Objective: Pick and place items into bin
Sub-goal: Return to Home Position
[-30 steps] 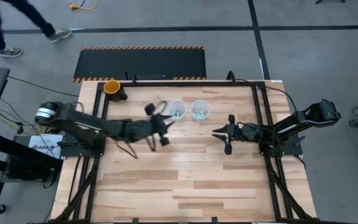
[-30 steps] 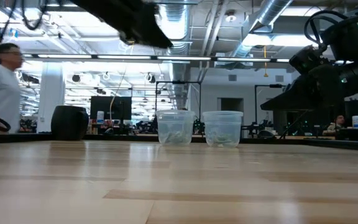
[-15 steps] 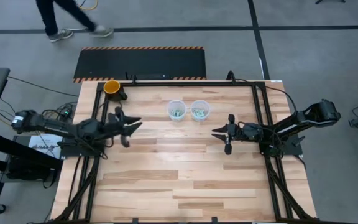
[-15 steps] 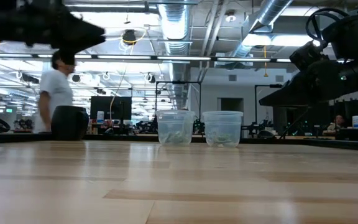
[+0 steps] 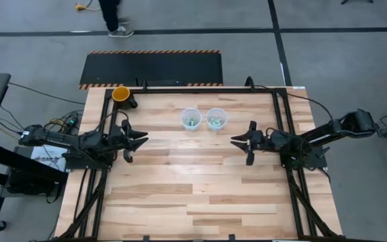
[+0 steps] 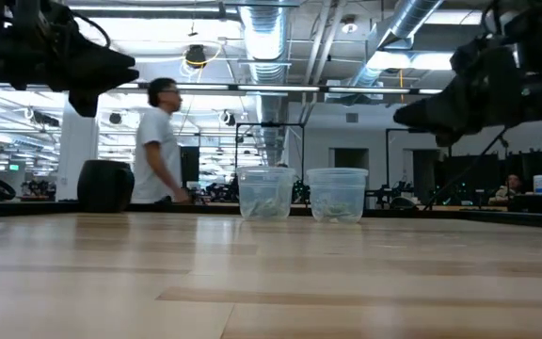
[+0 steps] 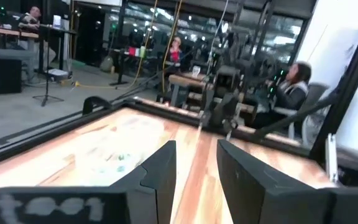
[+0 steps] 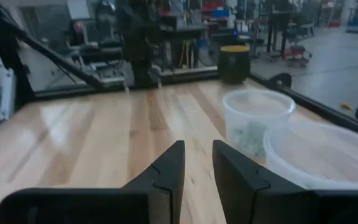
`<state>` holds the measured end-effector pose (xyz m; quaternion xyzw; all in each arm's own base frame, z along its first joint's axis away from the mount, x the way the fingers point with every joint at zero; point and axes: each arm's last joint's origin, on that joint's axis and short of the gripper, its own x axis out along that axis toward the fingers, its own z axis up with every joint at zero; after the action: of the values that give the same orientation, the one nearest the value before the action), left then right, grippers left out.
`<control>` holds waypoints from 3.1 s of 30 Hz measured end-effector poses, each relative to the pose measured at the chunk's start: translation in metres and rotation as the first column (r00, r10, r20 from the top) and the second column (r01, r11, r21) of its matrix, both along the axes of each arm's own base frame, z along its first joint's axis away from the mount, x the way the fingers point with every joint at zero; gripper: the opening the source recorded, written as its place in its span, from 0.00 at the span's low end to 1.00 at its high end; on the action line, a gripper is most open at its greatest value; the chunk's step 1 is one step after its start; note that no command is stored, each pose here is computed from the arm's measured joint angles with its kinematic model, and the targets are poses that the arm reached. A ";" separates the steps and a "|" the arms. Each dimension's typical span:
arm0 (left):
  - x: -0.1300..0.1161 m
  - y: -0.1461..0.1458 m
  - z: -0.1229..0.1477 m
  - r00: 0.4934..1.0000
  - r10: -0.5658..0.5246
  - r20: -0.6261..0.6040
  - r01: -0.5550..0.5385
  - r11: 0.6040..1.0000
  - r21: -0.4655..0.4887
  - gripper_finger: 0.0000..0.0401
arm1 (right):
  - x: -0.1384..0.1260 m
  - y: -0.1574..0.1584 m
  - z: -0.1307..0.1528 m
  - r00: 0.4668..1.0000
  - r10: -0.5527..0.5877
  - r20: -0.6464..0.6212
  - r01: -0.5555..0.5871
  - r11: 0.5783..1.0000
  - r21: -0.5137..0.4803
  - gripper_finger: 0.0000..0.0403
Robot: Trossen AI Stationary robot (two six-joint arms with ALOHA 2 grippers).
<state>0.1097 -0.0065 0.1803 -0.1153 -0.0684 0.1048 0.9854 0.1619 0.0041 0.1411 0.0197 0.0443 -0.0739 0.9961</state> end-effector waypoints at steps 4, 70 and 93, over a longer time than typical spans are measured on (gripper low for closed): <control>0.000 0.001 -0.004 0.998 0.049 -0.043 -0.048 0.999 0.015 0.26 | -0.006 0.005 0.010 0.998 0.036 0.048 -0.036 0.999 0.001 0.19; -0.002 0.006 -0.024 0.940 0.220 -0.260 -0.176 0.967 0.183 0.26 | -0.064 0.002 0.027 0.980 -0.179 0.088 0.182 0.983 -0.037 0.19; -0.002 0.006 -0.024 0.940 0.221 -0.260 -0.177 0.967 0.184 0.26 | -0.064 0.002 0.026 0.980 -0.178 0.087 0.182 0.983 -0.037 0.19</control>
<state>0.1074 -0.0007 0.1563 -0.0136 0.0513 0.2135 0.9755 0.0982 0.0066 0.1674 0.0041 -0.0008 -0.1639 0.9865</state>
